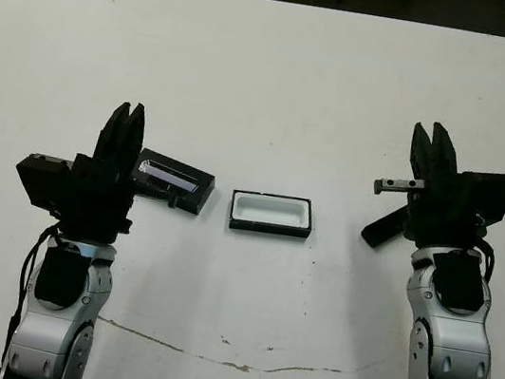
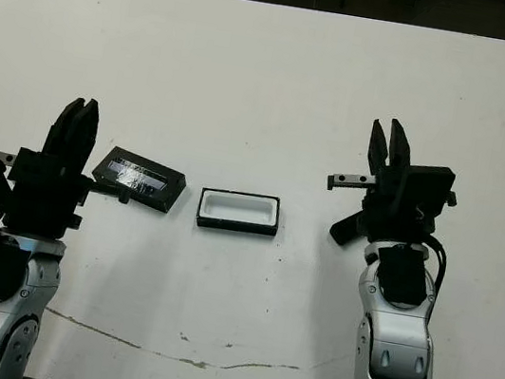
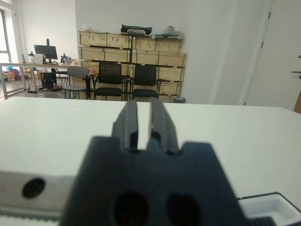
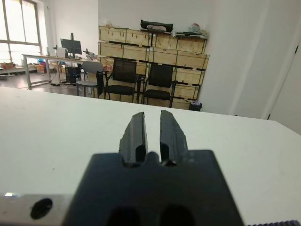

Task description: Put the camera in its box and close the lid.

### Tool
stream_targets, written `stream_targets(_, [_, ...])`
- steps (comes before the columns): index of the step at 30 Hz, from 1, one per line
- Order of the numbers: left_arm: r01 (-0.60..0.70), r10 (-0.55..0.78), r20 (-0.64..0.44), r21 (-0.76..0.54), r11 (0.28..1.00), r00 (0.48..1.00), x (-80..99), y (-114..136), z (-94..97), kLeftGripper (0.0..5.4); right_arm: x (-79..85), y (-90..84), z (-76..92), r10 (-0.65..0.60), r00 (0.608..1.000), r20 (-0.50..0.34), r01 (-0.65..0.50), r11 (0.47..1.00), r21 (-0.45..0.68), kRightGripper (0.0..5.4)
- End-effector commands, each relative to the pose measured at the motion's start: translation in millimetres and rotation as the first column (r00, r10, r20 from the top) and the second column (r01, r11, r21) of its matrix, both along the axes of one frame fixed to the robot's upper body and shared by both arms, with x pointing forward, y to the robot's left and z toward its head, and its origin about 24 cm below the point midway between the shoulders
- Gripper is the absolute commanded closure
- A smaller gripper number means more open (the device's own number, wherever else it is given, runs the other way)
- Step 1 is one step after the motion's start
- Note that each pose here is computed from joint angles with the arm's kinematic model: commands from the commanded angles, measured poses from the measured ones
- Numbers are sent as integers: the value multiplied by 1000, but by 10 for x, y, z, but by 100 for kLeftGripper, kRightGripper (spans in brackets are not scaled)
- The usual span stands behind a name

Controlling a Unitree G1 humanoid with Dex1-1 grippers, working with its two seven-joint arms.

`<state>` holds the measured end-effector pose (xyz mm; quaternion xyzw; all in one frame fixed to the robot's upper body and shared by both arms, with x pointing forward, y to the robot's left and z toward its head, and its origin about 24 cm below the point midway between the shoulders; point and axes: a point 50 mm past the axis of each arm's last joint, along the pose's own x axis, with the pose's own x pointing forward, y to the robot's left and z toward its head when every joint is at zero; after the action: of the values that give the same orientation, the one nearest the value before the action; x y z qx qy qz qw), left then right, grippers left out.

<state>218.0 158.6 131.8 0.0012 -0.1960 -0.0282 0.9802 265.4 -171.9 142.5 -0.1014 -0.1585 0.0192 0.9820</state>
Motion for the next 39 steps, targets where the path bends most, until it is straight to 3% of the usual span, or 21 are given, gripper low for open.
stream_targets(1, [4,-3,-19,19,1000,1000,-16,5,-37,540,-23,-31,-64,-4,999,-37,4,1000,-7,539])
stream_targets(12, [21,-20,-27,28,999,999,54,-47,-46,540,50,-85,-40,13,999,-33,-14,999,-46,539])
stream_targets(17, [20,-19,-16,22,1000,1000,24,-34,-32,540,57,-181,132,46,998,-41,-53,980,-192,539])
stream_targets(21, [19,-19,-22,15,1000,1000,1,-27,-30,540,76,-256,297,84,995,-49,-96,934,-344,539])
stream_targets(25, [19,-19,-29,20,1000,999,-6,-36,-36,540,145,-298,357,127,984,-122,-168,888,-429,539])
stream_targets(29, [16,-14,-41,27,1000,999,-14,-44,-43,540,225,-295,284,157,958,-240,-256,845,-470,539])
stream_targets(32, [18,-17,-39,28,999,999,-18,-43,-45,540,275,-282,235,164,928,-336,-335,762,-555,539])
stream_targets(35, [17,-16,-37,30,999,999,-23,-40,-46,540,303,-249,196,175,895,-409,-409,688,-600,539])
stream_targets(39, [12,-11,-44,28,1000,999,-32,-36,-49,540,351,-202,123,210,807,-552,-553,598,-580,539])
